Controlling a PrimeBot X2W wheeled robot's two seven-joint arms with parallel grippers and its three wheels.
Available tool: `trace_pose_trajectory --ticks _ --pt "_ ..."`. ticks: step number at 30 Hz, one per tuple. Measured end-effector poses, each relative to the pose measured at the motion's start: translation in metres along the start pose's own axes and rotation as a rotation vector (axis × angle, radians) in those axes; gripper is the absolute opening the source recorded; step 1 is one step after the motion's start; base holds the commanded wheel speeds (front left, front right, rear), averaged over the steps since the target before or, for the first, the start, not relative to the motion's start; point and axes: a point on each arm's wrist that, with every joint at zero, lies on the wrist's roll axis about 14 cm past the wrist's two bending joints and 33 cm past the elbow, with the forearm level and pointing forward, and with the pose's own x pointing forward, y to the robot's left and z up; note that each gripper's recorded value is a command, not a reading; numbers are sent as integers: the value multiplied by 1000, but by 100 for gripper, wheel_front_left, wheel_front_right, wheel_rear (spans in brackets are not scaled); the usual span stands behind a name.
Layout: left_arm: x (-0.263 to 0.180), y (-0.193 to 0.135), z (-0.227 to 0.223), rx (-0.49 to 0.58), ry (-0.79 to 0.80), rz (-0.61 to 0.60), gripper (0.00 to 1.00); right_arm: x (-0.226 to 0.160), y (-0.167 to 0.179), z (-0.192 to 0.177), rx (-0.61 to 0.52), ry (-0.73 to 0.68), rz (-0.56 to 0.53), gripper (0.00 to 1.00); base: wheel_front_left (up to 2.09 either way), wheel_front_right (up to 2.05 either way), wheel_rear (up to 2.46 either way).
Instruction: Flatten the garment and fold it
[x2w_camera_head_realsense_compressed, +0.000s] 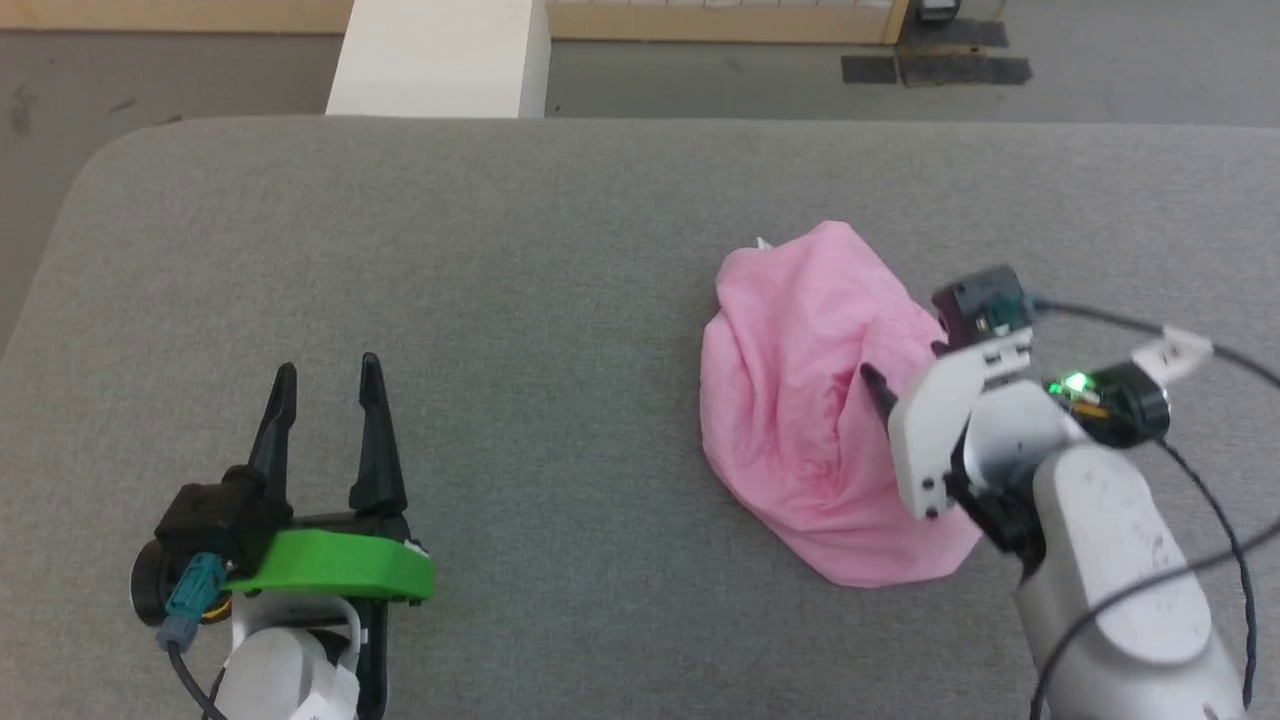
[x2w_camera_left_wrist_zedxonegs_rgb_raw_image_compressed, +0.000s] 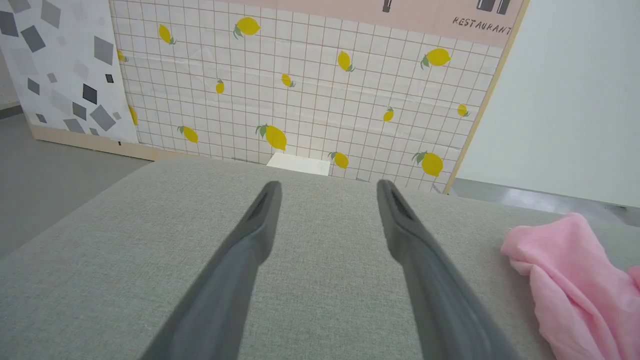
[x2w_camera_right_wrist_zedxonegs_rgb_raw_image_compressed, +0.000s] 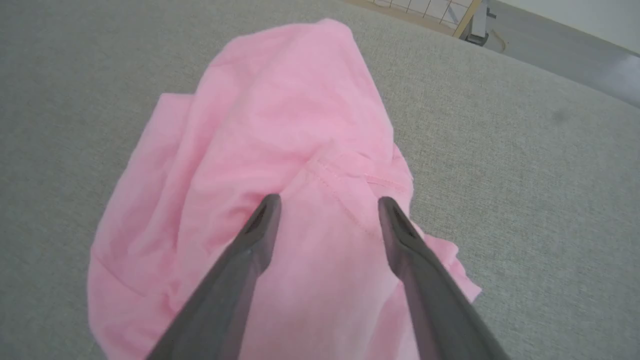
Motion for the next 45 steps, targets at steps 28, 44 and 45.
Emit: trace_pose_trajectory --ticks 28,44,45 --pt "-7 12 13 21 -31 28 100 -78 116 177 7 -637 435 0 0 0 0" --pt "-11 2 15 12 -35 -1 100 -86 -36 132 136 -603 -55 0 0 0 0" --pt "-11 2 14 12 -32 -2 100 -77 -47 106 143 -524 -99 0 0 0 0"
